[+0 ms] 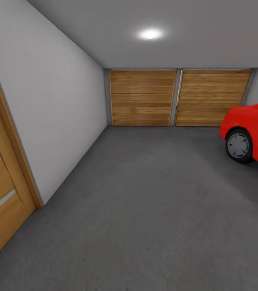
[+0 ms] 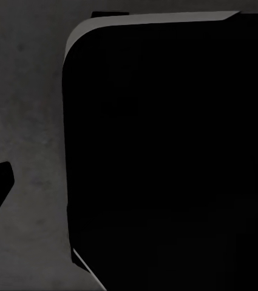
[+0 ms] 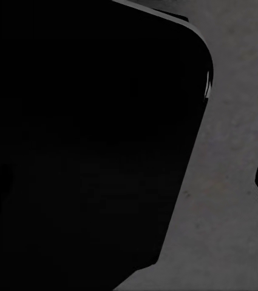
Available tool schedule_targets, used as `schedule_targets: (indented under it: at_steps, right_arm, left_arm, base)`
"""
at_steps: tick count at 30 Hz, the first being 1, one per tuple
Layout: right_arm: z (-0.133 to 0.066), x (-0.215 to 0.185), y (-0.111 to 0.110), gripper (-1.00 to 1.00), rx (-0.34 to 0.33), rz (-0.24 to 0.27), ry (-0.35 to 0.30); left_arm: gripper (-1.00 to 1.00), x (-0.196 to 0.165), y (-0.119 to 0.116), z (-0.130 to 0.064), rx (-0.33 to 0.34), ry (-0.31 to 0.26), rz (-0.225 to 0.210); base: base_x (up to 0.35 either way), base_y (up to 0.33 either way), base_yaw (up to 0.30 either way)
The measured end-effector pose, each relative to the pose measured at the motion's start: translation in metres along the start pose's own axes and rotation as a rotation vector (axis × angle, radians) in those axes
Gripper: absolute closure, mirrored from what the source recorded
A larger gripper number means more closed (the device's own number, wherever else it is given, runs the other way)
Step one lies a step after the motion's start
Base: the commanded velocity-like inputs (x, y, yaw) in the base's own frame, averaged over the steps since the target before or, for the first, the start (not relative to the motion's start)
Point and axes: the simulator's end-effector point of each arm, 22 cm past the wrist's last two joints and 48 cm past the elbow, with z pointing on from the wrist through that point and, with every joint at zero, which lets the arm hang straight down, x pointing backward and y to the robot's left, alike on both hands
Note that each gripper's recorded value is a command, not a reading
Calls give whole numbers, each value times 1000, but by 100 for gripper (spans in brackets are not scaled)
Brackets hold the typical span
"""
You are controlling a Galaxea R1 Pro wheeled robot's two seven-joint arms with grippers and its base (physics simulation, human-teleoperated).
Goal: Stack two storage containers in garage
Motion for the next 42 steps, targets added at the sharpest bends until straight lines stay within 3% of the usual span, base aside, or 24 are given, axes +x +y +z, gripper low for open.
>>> schedule_targets:
  at_steps: [35, 42]
  right_arm:
    - [0, 0, 0, -100, 0, -2, -2]
    - [0, 0, -2, -100, 2, -3, -2]
  left_arm:
    - [-100, 0, 0, 0, -1, 0, 0]
    - [-100, 0, 1, 0, 1, 0, 0]
  base:
    - [0, 0, 273]
    - [211, 0, 89]
